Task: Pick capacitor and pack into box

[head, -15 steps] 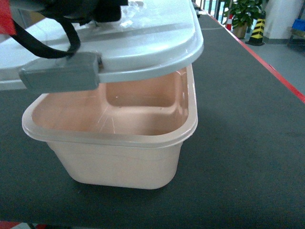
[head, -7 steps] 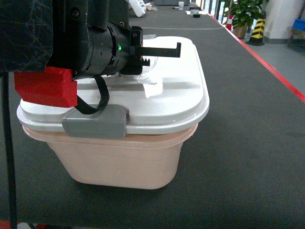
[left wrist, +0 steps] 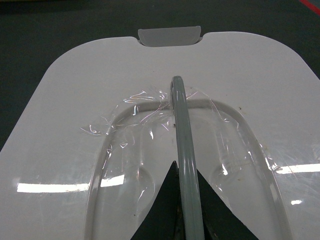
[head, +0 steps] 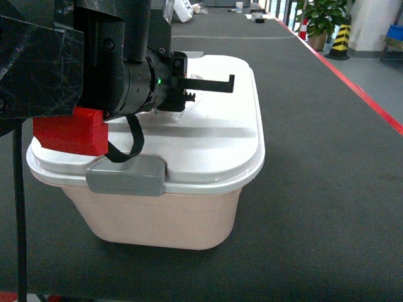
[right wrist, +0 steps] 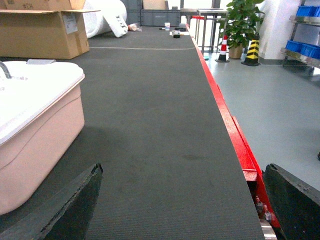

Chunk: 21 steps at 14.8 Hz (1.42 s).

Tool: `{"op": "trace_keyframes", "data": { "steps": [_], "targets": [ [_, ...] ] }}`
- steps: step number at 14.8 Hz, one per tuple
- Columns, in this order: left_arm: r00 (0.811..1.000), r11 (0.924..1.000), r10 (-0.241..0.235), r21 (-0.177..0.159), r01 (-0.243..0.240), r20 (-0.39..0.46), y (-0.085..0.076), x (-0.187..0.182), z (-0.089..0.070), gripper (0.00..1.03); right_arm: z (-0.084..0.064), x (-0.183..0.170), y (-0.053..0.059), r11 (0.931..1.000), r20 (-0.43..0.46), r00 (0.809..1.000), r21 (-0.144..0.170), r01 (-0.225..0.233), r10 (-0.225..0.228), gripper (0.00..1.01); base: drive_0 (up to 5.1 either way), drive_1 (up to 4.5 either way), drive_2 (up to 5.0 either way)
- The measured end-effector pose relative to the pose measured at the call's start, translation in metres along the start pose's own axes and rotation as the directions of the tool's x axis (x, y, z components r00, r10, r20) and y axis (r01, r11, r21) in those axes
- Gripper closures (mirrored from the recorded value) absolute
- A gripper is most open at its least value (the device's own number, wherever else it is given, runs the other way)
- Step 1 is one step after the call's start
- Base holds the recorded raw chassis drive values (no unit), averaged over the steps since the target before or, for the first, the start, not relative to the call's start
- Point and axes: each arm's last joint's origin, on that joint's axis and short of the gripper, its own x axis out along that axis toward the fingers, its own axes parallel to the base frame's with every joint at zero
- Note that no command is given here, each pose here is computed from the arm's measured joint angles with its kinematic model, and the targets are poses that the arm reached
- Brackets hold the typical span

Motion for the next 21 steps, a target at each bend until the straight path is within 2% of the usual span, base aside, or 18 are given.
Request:
{"op": "trace_keyframes", "data": {
  "steps": [2, 6, 12, 13, 14, 15, 16, 19, 20, 21],
  "targets": [
    [1.0, 1.0, -0.005, -0.004, 0.005, 0.007, 0.0, 0.0, 0.0, 1.0, 0.0, 0.0, 0.0, 1.0, 0.0, 1.0, 0.0, 0.0, 0.0, 0.03, 0.0, 0.0, 0.0],
    [0.998, 0.9996, -0.013, -0.023, 0.015, 0.063, 0.001, 0.001, 0.006, 0.56, 0.0, 0.0, 0.0, 1.0, 0.0, 1.0, 0.0, 0.0, 0.0, 0.03, 0.0, 0.0, 0.0],
    [0.997, 0.9995, -0.013, -0.026, 0.015, 0.077, 0.001, 0.001, 0.008, 0.39, 0.0, 0.0, 0.0, 1.0, 0.0, 1.0, 0.0, 0.0, 0.0, 0.03, 0.0, 0.0, 0.0],
    [0.996, 0.9994, -0.011, -0.031, 0.014, 0.088, 0.003, -0.001, 0.011, 0.3, 0.0, 0.0, 0.0, 1.0, 0.0, 1.0, 0.0, 0.0, 0.0, 0.03, 0.0, 0.0, 0.0],
    [0.987, 0.9986, 0.001, -0.052, 0.007, 0.159, 0.01, -0.013, 0.034, 0.06, 0.0, 0.0, 0.0, 1.0, 0.0, 1.0, 0.0, 0.0, 0.0, 0.03, 0.0, 0.0, 0.0],
    [0.956, 0.9963, 0.024, -0.086, 0.001, 0.294, 0.026, -0.043, 0.076, 0.05, 0.0, 0.0, 0.0, 1.0, 0.0, 1.0, 0.0, 0.0, 0.0, 0.03, 0.0, 0.0, 0.0],
    [0.937, 0.9969, 0.037, -0.078, -0.011, 0.347, 0.039, -0.066, 0.093, 0.05, 0.0, 0.0, 0.0, 1.0, 0.0, 1.0, 0.0, 0.0, 0.0, 0.03, 0.0, 0.0, 0.0],
    [0.946, 0.9974, 0.042, -0.069, -0.021, 0.322, 0.039, -0.064, 0.089, 0.06, 0.0, 0.0, 0.0, 1.0, 0.0, 1.0, 0.0, 0.0, 0.0, 0.03, 0.0, 0.0, 0.0],
    [0.949, 0.9957, 0.075, -0.075, -0.055, 0.307, 0.05, -0.073, 0.077, 0.2, 0.0, 0.0, 0.0, 1.0, 0.0, 1.0, 0.0, 0.0, 0.0, 0.03, 0.0, 0.0, 0.0],
    [0.951, 0.9948, 0.089, -0.074, -0.07, 0.296, 0.068, -0.086, 0.057, 0.33, 0.0, 0.0, 0.0, 1.0, -0.001, 1.0, 0.0, 0.0, 0.0, 0.03, 0.0, 0.0, 0.0]
  ]
}}
